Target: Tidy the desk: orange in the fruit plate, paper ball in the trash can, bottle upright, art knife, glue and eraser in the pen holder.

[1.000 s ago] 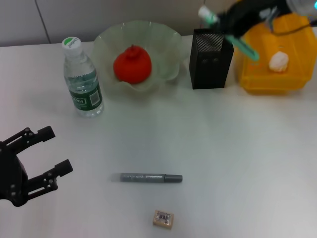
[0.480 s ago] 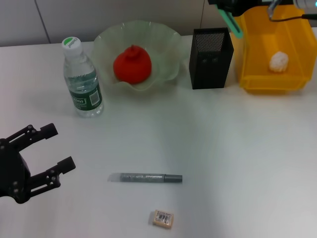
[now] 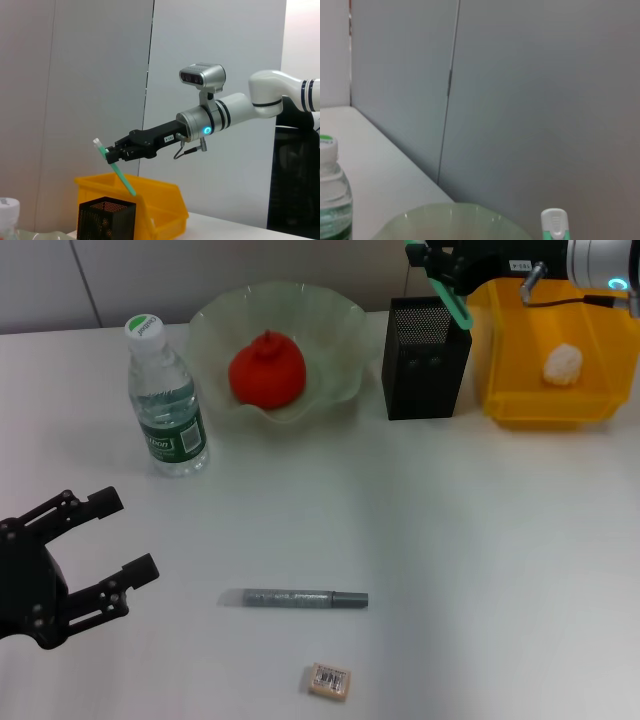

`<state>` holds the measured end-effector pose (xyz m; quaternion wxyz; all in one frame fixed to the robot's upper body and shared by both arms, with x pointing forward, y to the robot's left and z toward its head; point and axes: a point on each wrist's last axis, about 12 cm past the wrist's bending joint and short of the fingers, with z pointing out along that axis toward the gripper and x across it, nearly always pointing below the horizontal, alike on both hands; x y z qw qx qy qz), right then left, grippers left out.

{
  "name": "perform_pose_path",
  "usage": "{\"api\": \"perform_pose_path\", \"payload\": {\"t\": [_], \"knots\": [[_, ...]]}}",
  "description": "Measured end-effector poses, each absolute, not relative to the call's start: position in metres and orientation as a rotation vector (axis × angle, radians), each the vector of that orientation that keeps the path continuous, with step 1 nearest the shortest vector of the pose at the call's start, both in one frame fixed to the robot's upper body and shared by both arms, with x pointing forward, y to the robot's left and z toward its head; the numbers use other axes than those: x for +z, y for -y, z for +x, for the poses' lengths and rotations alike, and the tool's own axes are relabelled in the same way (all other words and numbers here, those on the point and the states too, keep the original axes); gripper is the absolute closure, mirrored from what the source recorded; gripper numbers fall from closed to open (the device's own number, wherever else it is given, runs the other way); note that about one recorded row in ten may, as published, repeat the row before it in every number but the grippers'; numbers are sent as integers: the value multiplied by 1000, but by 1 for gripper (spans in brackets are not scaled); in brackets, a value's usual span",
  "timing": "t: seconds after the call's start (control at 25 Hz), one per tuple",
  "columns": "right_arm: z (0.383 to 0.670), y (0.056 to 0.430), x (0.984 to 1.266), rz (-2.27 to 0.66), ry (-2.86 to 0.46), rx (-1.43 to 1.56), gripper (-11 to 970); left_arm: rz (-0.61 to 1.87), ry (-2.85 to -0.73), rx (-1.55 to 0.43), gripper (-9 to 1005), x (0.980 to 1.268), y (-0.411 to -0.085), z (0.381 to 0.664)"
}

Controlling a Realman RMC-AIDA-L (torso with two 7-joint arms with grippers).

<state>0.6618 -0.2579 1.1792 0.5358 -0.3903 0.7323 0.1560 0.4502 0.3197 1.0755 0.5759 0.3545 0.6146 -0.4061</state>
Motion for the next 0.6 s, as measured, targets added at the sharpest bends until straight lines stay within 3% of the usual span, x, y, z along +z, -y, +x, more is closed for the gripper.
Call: {"api": "perform_pose_path", "payload": {"t": [0.6], "knots": [[664, 261, 1156, -881, -1799, 353, 778, 828, -1436, -957, 212, 1075, -319, 450]]}}
